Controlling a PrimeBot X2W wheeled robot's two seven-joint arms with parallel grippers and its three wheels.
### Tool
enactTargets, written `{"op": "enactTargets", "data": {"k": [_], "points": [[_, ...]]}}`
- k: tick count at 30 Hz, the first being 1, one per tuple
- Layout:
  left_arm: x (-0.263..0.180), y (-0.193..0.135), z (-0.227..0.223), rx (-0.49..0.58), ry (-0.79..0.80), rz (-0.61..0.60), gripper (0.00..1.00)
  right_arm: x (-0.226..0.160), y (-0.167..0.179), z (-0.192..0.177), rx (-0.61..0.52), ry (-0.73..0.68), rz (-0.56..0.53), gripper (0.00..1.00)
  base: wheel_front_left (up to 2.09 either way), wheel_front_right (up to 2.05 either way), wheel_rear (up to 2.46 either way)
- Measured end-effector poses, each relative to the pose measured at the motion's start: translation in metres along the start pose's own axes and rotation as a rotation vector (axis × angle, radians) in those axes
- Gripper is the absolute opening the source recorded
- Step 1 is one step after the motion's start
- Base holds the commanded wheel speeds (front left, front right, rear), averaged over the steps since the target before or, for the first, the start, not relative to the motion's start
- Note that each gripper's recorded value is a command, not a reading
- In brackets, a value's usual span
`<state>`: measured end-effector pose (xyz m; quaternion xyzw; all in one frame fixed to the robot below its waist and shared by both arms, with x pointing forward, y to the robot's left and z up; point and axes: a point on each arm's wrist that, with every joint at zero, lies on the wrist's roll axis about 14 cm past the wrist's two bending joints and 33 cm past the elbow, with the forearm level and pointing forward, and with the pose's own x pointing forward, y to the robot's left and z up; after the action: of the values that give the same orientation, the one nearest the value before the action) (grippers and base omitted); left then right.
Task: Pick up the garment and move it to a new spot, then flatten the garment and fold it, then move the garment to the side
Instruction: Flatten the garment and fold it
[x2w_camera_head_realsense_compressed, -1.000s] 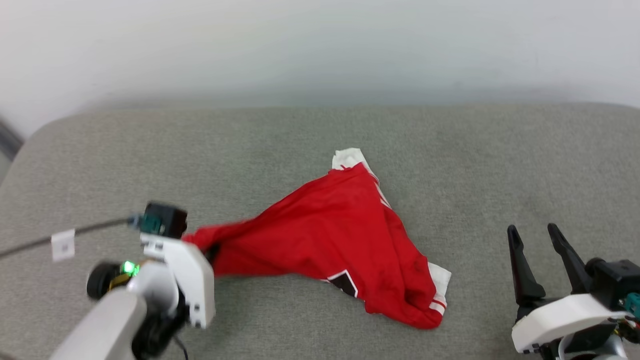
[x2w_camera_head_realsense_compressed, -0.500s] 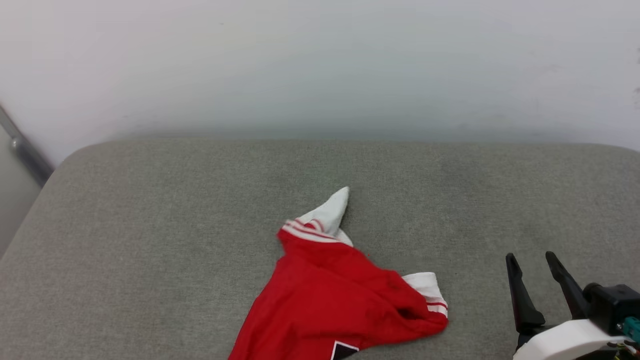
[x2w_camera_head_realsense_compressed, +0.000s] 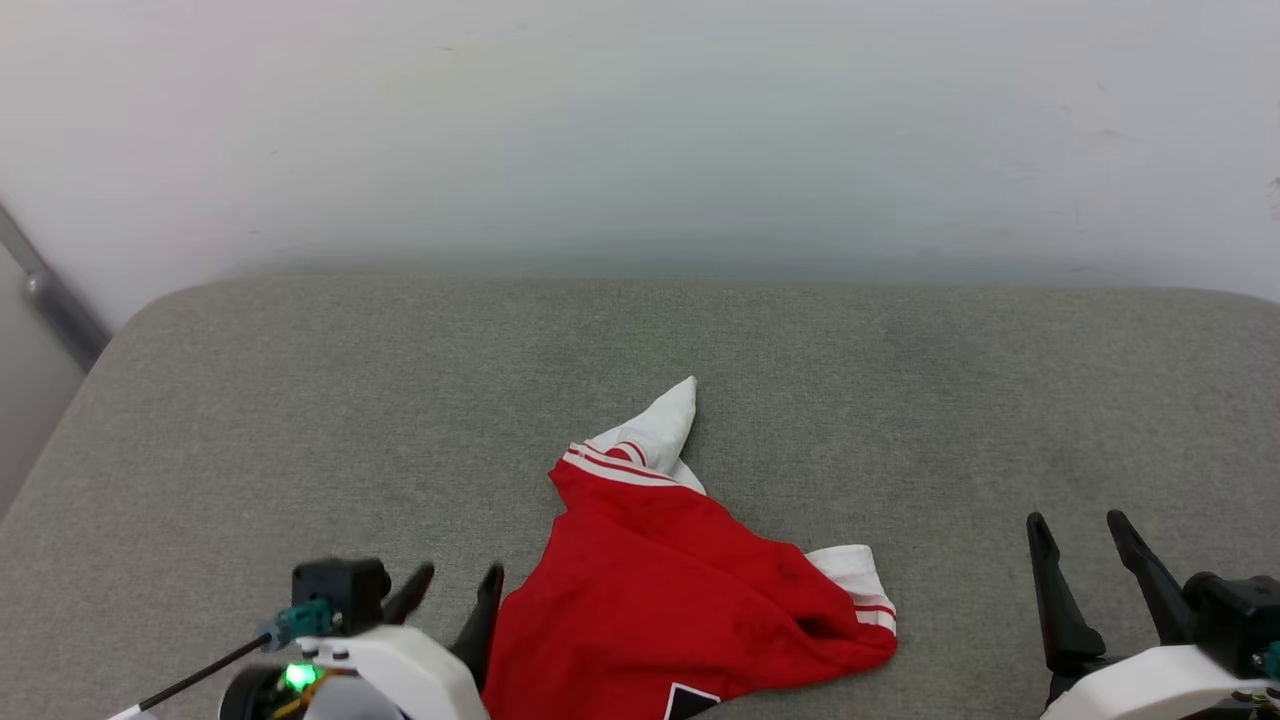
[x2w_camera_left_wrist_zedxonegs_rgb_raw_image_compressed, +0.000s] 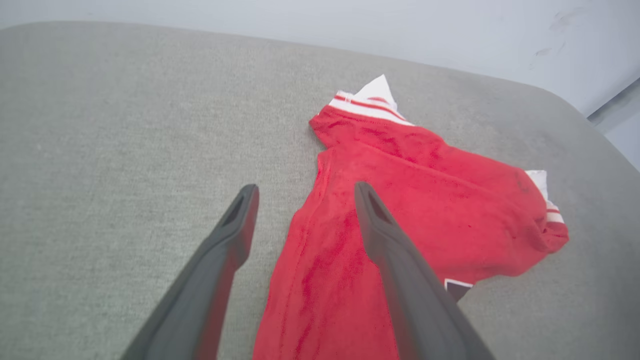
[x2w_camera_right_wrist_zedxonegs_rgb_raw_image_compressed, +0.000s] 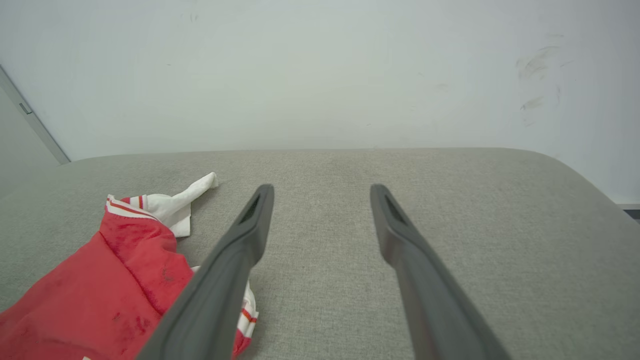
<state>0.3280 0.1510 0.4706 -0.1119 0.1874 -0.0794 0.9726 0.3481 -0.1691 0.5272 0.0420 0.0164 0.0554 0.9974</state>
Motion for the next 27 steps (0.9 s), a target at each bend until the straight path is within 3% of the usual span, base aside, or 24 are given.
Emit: {"op": "enactTargets", "data": {"k": [10, 15, 21, 27], "points": [[0.017, -0.019, 0.086, 0.096, -0.412, -0.023, 1.0, 0.0, -0.009, -0.005, 0.004, 0.027, -0.027, 1.0, 0.0, 0.0, 0.0], [0.022, -0.02, 0.094, 0.112, -0.479, -0.024, 1.0, 0.001, -0.014, -0.015, 0.005, 0.085, -0.042, 1.0, 0.0, 0.0, 0.0], [0.026, -0.02, 0.099, 0.139, -0.506, -0.025, 1.0, 0.005, -0.008, -0.055, 0.027, 0.326, -0.005, 1.0, 0.0, 0.0, 0.0], [0.034, -0.02, 0.1, 0.158, -0.509, -0.025, 1.0, 0.019, 0.017, -0.087, 0.003, 0.605, 0.151, 1.0, 0.0, 0.0, 0.0]]}}
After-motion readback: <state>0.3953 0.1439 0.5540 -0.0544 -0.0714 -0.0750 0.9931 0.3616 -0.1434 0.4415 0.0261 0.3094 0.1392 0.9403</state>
